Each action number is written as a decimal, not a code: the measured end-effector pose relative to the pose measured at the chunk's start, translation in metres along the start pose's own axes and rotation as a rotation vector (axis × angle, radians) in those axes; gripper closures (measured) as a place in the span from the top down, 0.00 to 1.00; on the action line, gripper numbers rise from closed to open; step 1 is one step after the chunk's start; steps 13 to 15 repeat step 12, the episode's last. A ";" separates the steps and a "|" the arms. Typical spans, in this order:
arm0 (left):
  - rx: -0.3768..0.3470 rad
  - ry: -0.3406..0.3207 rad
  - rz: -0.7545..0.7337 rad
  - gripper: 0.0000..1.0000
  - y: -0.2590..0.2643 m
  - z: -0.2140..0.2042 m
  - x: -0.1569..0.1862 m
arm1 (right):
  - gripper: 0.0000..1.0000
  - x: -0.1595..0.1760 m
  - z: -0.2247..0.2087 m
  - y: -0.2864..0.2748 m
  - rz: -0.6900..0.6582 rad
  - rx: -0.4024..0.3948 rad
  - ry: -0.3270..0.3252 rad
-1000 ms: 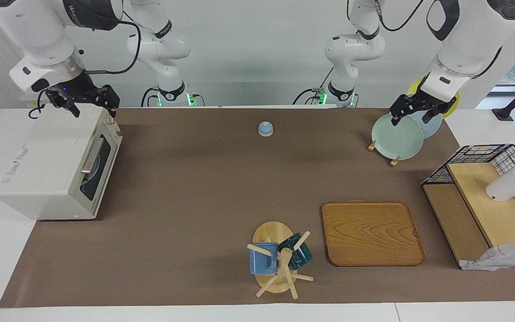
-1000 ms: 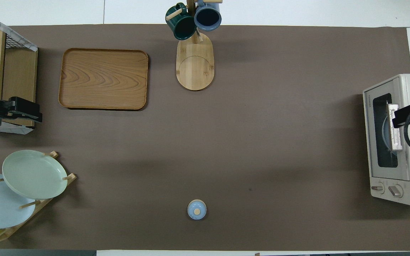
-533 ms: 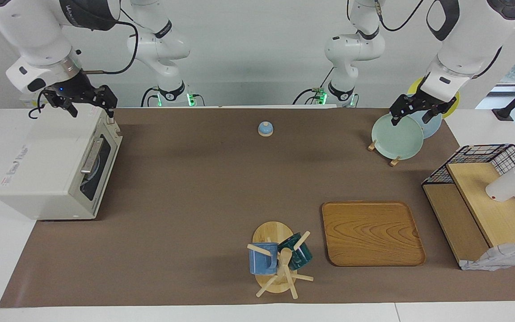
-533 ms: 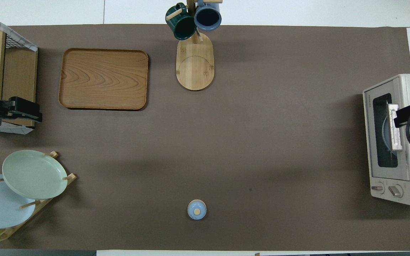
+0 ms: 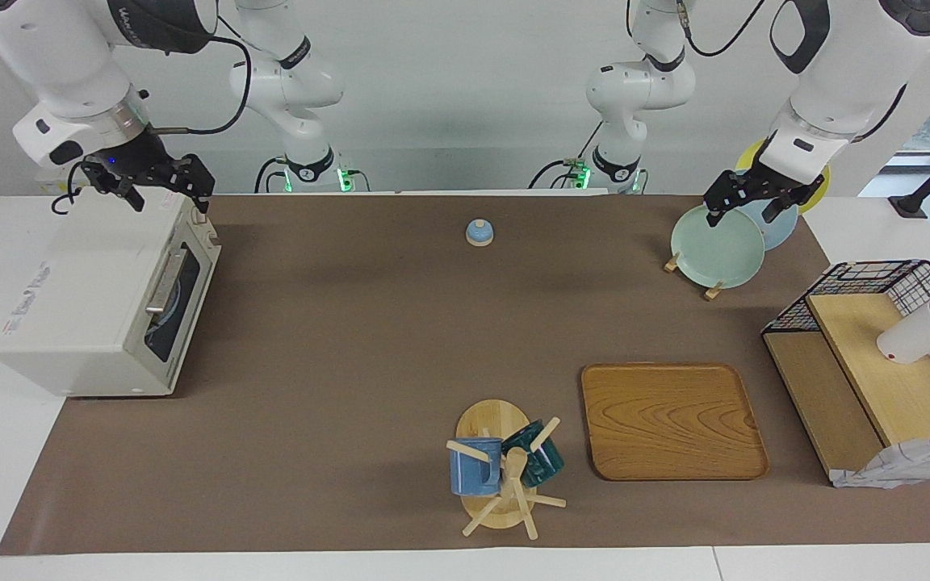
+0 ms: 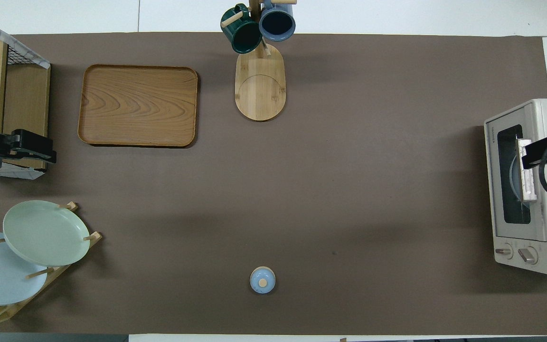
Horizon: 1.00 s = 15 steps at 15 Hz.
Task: Put eggplant into oven
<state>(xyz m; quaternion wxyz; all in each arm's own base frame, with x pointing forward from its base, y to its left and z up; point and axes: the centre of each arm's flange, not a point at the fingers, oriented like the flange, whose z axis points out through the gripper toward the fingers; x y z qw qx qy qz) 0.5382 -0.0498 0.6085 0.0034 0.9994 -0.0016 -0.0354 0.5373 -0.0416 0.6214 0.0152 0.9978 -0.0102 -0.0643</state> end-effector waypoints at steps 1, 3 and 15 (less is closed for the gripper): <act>0.000 0.000 0.000 1.00 0.000 0.000 0.000 | 1.00 0.000 -0.001 -0.001 -0.001 0.006 0.002; 0.000 0.000 0.000 1.00 0.000 0.000 0.000 | 1.00 0.000 -0.002 -0.001 -0.001 0.010 0.005; 0.000 0.000 0.000 1.00 0.000 0.000 0.000 | 1.00 0.001 -0.002 -0.002 -0.008 0.010 0.008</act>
